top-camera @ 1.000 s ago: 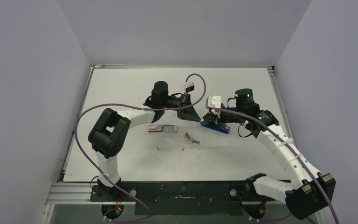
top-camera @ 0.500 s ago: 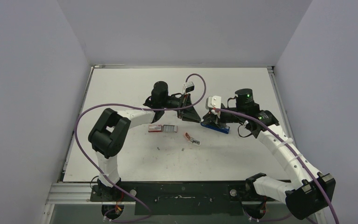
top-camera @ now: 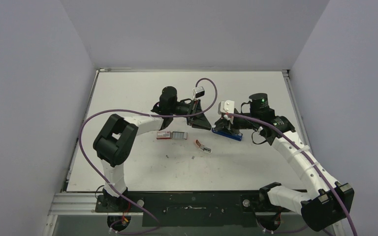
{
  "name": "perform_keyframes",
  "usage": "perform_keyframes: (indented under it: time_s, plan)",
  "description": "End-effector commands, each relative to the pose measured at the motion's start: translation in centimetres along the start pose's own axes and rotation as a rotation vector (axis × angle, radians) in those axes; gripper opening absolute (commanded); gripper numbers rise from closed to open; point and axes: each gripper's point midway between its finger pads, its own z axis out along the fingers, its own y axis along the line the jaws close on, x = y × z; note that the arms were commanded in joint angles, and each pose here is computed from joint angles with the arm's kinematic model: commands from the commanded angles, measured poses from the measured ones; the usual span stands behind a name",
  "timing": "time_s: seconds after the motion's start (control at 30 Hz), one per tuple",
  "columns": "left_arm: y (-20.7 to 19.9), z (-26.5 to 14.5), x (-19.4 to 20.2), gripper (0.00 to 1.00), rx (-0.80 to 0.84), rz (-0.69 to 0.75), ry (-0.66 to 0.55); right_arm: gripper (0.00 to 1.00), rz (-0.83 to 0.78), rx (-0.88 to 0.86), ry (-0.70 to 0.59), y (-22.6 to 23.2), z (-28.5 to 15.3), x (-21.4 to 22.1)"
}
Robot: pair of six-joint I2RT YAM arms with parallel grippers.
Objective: Load the staples into the stapler
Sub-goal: Adjust the staple.
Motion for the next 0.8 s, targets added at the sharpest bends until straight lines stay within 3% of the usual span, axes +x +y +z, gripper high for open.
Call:
perform_keyframes:
  time_s: [0.0, 0.5, 0.77]
  plan:
    - [-1.2, -0.3, 0.0, 0.2, 0.02, 0.109, -0.005, 0.05, -0.036, -0.003, -0.047, -0.2, -0.4, -1.5]
    - [-1.1, -0.3, -0.1, 0.21, 0.02, 0.117, -0.007, 0.05, -0.03, -0.001, -0.042, -0.2, -0.3, -1.2]
    - [-2.3, -2.1, -0.2, 0.29, 0.031, 0.289, -0.07, 0.05, 0.004, -0.015, -0.015, 0.1, 0.0, 0.2]
